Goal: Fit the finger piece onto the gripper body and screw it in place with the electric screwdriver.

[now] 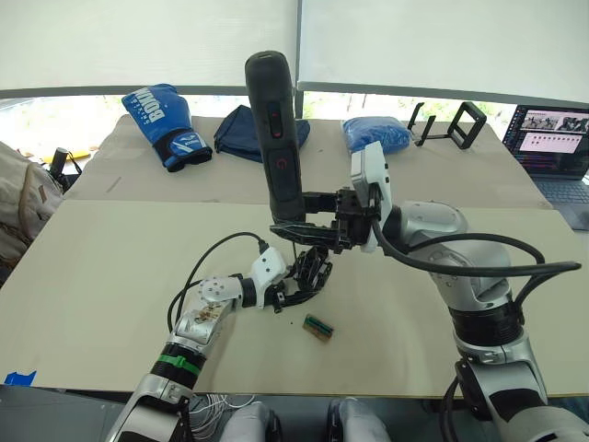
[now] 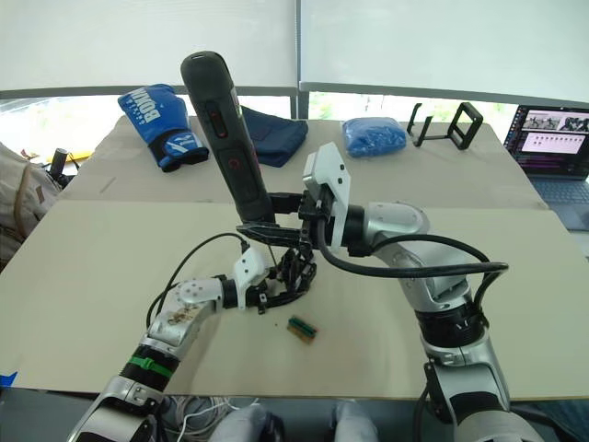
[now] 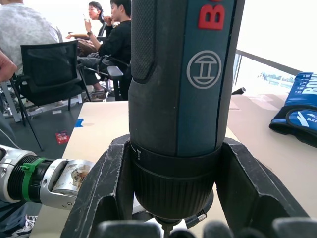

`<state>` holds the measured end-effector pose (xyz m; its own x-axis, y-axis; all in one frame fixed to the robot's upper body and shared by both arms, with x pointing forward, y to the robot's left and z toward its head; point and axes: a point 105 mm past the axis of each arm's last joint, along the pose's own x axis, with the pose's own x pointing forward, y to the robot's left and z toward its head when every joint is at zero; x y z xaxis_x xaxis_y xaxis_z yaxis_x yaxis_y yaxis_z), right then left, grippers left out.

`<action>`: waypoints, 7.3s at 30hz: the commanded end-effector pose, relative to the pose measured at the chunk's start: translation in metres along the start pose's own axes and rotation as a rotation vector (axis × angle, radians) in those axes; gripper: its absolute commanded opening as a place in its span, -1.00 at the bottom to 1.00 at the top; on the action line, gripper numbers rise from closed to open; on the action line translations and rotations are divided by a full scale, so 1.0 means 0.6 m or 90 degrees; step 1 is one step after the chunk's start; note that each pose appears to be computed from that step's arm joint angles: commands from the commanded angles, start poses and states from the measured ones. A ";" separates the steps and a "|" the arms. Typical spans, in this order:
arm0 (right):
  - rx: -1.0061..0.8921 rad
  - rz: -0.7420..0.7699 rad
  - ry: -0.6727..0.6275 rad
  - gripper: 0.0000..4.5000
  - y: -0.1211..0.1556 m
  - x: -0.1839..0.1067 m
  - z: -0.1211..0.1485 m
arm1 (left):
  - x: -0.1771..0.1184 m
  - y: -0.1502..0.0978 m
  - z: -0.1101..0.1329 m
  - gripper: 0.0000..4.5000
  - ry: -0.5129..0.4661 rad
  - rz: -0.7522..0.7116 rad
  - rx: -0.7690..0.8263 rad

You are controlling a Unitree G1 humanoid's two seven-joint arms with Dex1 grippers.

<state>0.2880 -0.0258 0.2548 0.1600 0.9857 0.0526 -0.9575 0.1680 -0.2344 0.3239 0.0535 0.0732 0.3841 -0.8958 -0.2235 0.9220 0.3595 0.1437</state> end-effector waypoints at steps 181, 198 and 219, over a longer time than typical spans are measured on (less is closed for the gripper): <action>-0.060 -0.055 0.014 -0.14 -0.008 -0.008 -0.007 | 0.005 -0.033 -0.038 0.01 0.054 -0.044 -0.043; -0.079 -0.097 -0.021 -0.14 0.002 -0.019 -0.025 | 0.000 -0.034 -0.042 0.01 0.062 -0.047 -0.045; -0.044 -0.080 -0.005 -0.14 0.025 -0.017 -0.044 | -0.001 -0.034 -0.043 0.01 0.068 -0.053 -0.047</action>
<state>0.2799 -0.0334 0.2275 0.2766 0.9540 0.1154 -0.9064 0.2989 -0.2986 0.3210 0.0565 0.0724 0.3783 -0.8915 -0.2492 0.9250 0.3538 0.1384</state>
